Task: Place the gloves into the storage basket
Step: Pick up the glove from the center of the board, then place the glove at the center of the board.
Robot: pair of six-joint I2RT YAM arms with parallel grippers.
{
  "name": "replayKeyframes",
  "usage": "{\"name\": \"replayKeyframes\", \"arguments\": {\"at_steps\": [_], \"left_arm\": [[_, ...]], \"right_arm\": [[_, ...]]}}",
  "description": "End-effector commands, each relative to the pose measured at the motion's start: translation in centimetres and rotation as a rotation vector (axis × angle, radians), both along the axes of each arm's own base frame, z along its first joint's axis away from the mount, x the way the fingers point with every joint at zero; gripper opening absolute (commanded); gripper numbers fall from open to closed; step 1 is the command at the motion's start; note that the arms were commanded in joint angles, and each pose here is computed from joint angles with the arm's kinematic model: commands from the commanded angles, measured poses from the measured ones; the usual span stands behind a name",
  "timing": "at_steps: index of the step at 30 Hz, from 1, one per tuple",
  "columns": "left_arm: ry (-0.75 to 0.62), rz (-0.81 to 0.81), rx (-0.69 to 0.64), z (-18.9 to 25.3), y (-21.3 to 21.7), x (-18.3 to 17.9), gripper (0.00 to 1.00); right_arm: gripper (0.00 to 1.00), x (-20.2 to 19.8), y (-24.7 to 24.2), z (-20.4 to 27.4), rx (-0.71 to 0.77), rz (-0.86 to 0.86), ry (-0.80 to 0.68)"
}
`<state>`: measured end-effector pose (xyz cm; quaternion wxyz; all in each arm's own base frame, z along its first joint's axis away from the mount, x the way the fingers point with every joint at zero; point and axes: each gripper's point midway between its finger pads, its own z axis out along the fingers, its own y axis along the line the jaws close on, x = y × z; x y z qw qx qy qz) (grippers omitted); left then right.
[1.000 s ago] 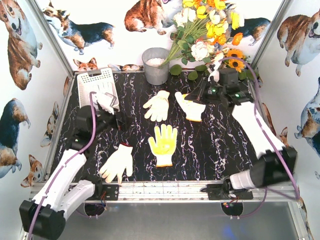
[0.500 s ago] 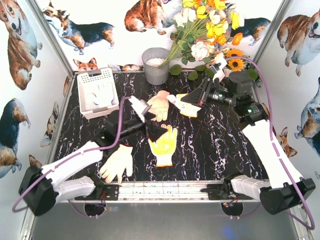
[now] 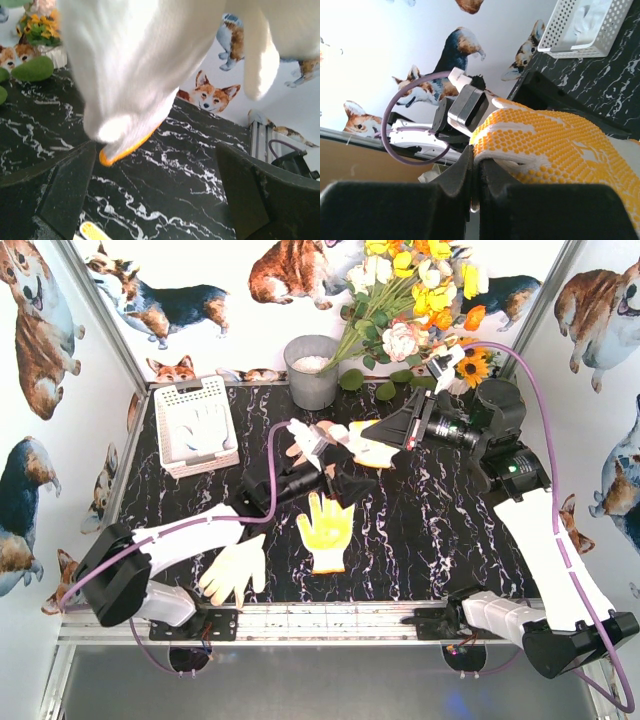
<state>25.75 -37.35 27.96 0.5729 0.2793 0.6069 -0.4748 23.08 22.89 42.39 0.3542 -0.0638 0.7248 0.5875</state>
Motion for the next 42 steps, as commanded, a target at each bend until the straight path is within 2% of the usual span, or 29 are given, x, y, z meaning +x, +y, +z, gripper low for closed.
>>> {"name": "replayKeyframes", "arguments": {"at_steps": [1, 3, 5, 8, 11, 12, 13, 18, 21, 24, 27, 30, 33, 35, 37, 42], "left_arm": [[-0.074, -0.057, -0.092, 3.7, -1.5, -0.1, 0.99], [-0.066, -0.095, -0.1, 3.9, -2.2, -0.3, 0.9], [-0.042, -0.109, -0.106, 3.8, -2.5, -0.4, 0.68], [-0.005, -0.088, -0.131, 3.2, -2.1, -0.3, 0.43], [0.058, -0.092, -0.135, 2.1, -2.0, -0.6, 0.13], [0.089, -0.107, -0.134, 1.6, -2.2, -1.0, 0.04], [0.12, -0.131, -0.128, 1.0, -2.4, -1.5, 0.0], [0.304, -0.221, -0.068, -2.4, -3.2, -4.4, 0.0], [0.475, -0.245, -0.059, -4.9, -3.3, -5.3, 0.0], [0.658, -0.218, -0.045, -7.6, -4.2, -4.9, 0.0], [0.822, -0.155, 0.043, -12.3, -5.5, -3.3, 0.0], [0.926, -0.177, 0.043, -15.6, -7.5, -1.5, 0.0], [1.008, -0.164, 0.013, -19.0, -8.3, 0.8, 0.01], [1.03, -0.143, -0.004, -20.2, -8.2, 2.1, 0.07], [1.033, -0.116, 0.011, -21.0, -7.9, 2.8, 0.14], [1.046, -0.076, 0.106, -22.7, -6.8, 2.2, 0.34]], "right_arm": [[0.0, -2.6, 0.1, 4.0, 0.061, 0.083, -0.135], [0.0, -2.7, 0.2, 4.0, 0.061, 0.089, -0.135], [0.0, -2.8, 0.2, 4.0, 0.06, 0.091, -0.136], [0.0, -2.6, 0.1, 3.8, 0.053, 0.08, -0.141], [0.0, -1.6, -0.2, 2.3, 0.008, 0.025, -0.117], [0.0, -1.1, -0.4, 1.6, -0.013, -0.003, -0.106], [0.0, -0.6, -0.6, 0.7, -0.034, -0.033, -0.087], [0.0, 2.5, -2.6, -6.4, -0.163, -0.242, 0.052], [0.0, 3.8, -3.7, -11.4, -0.25, -0.338, 0.12], [0.0, 5.5, -4.8, -16.3, -0.331, -0.419, 0.165], [0.0, 7.7, -6.0, -20.8, -0.432, -0.498, 0.188], [0.24, 10.6, -6.8, -24.8, -0.532, -0.541, 0.232], [0.45, 11.6, -7.0, -25.0, -0.55, -0.511, 0.256], [0.56, 11.7, -7.2, -24.7, -0.562, -0.505, 0.252], [0.6, 11.2, -7.9, -25.0, -0.588, -0.51, 0.268], [0.61, 8.3, -9.9, -28.5, -0.642, -0.529, 0.398]]}}
